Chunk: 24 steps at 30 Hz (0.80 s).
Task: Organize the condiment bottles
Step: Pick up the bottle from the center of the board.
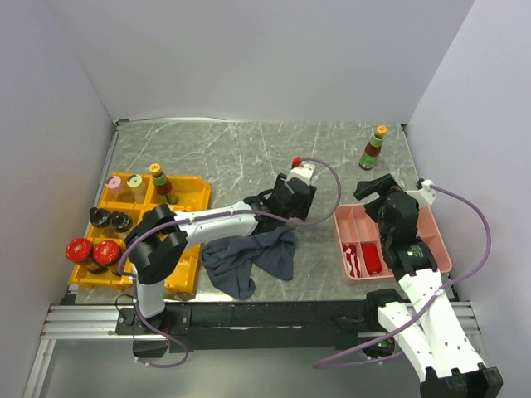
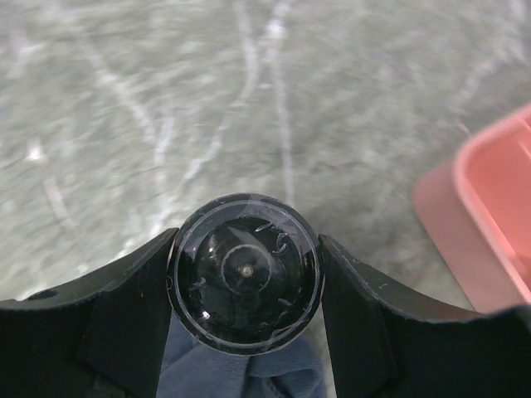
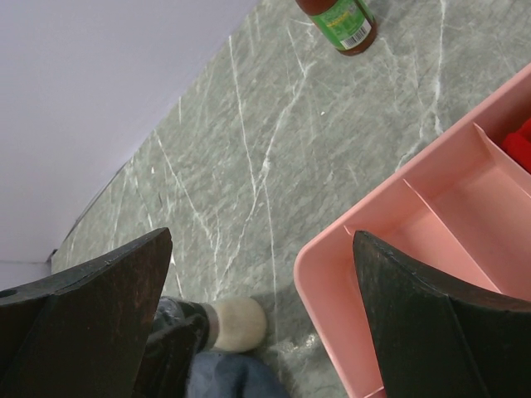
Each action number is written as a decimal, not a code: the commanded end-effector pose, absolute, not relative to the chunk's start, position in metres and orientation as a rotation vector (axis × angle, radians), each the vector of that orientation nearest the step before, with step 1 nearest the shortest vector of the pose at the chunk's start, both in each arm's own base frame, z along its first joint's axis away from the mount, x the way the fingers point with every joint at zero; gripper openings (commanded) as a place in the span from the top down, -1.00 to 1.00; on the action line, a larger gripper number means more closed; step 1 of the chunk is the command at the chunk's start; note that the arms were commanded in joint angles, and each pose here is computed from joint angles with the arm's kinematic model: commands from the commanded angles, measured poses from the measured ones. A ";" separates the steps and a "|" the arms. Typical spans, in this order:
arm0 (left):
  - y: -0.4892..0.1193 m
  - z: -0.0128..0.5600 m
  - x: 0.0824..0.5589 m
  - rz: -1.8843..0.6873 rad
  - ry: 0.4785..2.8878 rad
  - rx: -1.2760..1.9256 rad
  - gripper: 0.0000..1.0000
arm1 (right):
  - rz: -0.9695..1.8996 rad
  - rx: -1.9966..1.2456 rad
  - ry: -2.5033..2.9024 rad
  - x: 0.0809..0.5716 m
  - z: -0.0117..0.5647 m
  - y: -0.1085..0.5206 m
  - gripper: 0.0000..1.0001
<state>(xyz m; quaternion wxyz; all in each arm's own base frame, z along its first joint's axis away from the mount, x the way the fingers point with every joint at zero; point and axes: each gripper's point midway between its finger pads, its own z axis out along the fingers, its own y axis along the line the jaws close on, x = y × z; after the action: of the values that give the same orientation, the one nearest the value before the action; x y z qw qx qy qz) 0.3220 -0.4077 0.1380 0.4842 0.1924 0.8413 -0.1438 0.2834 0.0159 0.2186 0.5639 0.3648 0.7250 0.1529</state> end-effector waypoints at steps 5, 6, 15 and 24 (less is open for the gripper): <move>-0.348 0.237 0.352 -0.146 1.921 -0.044 0.98 | 0.390 0.828 1.680 0.289 0.226 0.019 -0.96; -0.342 0.240 0.352 -0.128 1.916 -0.062 0.98 | 0.391 0.826 1.682 0.289 0.225 0.019 -0.96; -0.270 0.260 0.343 -0.043 1.892 -0.360 0.98 | 0.416 0.806 1.711 0.294 0.220 0.027 -0.96; -0.155 0.236 0.308 0.224 1.868 -0.837 0.98 | 0.441 0.788 1.718 0.296 0.219 0.032 -0.97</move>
<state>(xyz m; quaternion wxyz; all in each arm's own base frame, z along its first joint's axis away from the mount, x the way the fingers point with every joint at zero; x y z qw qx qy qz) 0.3309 -0.2155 0.2153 0.5065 -0.2384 0.8273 0.0461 0.2913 0.0304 0.2139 0.5523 0.3447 0.7375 0.1795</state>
